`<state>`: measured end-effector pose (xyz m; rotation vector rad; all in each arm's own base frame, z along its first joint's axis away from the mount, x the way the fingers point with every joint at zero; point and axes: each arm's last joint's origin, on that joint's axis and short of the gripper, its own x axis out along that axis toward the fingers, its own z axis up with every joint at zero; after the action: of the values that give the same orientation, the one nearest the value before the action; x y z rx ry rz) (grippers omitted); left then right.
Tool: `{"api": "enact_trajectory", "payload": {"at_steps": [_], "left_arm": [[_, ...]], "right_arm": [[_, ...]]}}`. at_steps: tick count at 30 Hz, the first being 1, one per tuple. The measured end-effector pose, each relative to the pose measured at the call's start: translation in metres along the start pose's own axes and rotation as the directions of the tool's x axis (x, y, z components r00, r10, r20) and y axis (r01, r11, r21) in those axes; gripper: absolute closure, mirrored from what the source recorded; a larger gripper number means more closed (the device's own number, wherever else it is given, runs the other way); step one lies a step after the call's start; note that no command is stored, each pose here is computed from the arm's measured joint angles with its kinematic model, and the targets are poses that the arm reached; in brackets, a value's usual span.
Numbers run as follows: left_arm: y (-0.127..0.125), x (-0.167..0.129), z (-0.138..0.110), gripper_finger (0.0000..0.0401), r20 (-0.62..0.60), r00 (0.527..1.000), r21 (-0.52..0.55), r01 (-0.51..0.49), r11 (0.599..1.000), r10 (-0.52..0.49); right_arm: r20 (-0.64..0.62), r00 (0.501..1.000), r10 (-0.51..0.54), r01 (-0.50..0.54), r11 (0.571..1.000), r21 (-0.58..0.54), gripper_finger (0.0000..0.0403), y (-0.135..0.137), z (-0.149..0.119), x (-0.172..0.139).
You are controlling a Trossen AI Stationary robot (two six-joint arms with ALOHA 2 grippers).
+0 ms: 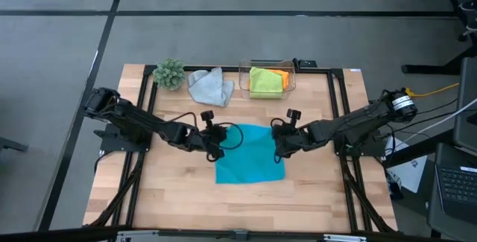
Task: Fold microfiber towels
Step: Fold the blue microfiber cloth
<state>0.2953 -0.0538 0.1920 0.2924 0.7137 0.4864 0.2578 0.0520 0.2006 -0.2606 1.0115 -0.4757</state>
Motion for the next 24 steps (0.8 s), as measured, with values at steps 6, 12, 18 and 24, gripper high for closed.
{"api": "enact_trajectory", "payload": {"at_steps": [6, 12, 18, 24], "left_arm": [[-0.015, -0.013, 0.0, 0.0401, 0.031, 0.998, 0.011, 0.048, 0.999, -0.048], [-0.036, -0.034, -0.003, 0.0401, 0.072, 0.989, -0.016, 0.134, 0.991, -0.132], [-0.056, -0.056, -0.006, 0.0401, 0.116, 0.969, 0.029, 0.218, 0.976, -0.22], [-0.072, -0.07, -0.012, 0.0401, 0.093, 0.915, 0.08, 0.385, 0.919, -0.392]], "right_arm": [[-0.014, 0.982, 0.189, -0.189, 0.981, -0.04, 0.04, 0.01, 0.005, -0.009], [-0.008, 0.916, 0.4, -0.4, 0.915, -0.05, 0.0399, 0.027, 0.007, -0.021], [-0.038, 0.85, 0.525, -0.526, 0.85, -0.02, 0.0399, 0.042, 0.001, -0.033], [-0.064, 0.805, 0.589, -0.592, 0.804, -0.049, 0.0399, 0.056, -0.007, -0.046]]}}
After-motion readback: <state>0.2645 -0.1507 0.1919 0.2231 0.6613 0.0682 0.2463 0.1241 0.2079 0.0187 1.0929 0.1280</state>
